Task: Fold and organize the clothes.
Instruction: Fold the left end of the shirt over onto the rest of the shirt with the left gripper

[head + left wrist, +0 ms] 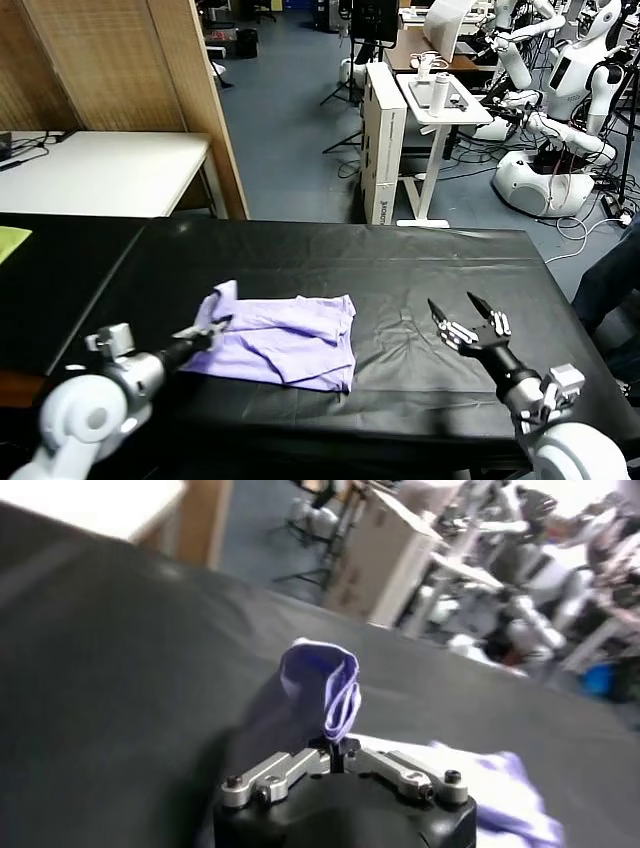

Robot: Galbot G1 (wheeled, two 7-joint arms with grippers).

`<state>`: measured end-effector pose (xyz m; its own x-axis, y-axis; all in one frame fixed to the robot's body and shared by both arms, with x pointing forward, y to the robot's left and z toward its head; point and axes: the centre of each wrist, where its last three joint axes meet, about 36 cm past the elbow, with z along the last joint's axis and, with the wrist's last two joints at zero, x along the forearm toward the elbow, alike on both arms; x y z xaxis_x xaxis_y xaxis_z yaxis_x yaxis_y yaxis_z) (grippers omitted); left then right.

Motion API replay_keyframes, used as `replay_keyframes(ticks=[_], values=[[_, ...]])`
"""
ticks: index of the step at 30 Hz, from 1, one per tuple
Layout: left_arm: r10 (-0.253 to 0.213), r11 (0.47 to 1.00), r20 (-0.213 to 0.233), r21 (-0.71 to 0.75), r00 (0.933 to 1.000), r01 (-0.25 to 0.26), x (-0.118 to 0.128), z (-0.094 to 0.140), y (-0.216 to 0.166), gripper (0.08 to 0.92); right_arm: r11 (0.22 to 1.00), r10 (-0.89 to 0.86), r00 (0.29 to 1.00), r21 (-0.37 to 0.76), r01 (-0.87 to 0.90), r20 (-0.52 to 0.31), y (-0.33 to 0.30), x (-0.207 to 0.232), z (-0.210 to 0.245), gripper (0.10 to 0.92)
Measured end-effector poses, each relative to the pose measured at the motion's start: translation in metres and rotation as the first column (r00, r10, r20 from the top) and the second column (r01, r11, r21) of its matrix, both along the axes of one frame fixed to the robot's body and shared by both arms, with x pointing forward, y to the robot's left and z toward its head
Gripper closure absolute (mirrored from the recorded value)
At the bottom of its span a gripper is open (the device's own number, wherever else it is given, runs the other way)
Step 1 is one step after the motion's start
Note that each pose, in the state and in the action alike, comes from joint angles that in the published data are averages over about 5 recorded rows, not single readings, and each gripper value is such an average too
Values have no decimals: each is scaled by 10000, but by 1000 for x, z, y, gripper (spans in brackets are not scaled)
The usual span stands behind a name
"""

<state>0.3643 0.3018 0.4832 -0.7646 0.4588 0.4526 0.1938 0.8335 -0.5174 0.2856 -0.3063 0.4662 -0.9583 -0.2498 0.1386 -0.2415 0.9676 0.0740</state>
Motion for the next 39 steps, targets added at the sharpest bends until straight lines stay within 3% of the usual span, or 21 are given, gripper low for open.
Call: replay_keyframes(ticks=[6,13,39], values=[[-589,9960,-90,-683,9982,582,4,-10,-43,827,10000,51,9998,-66,-52,-187,6,-8,-6,115],[-954,9874,-75,-1279,9954,937,8,-15,-74,827,9999,96,9996,-49,-97,-269,8,-9,-9,115],[-1136,9788,-439,-1763,9926,1042,15,-37,-117,827,9995,231,9985,-217,-242,-491,13,-5,-18,115]])
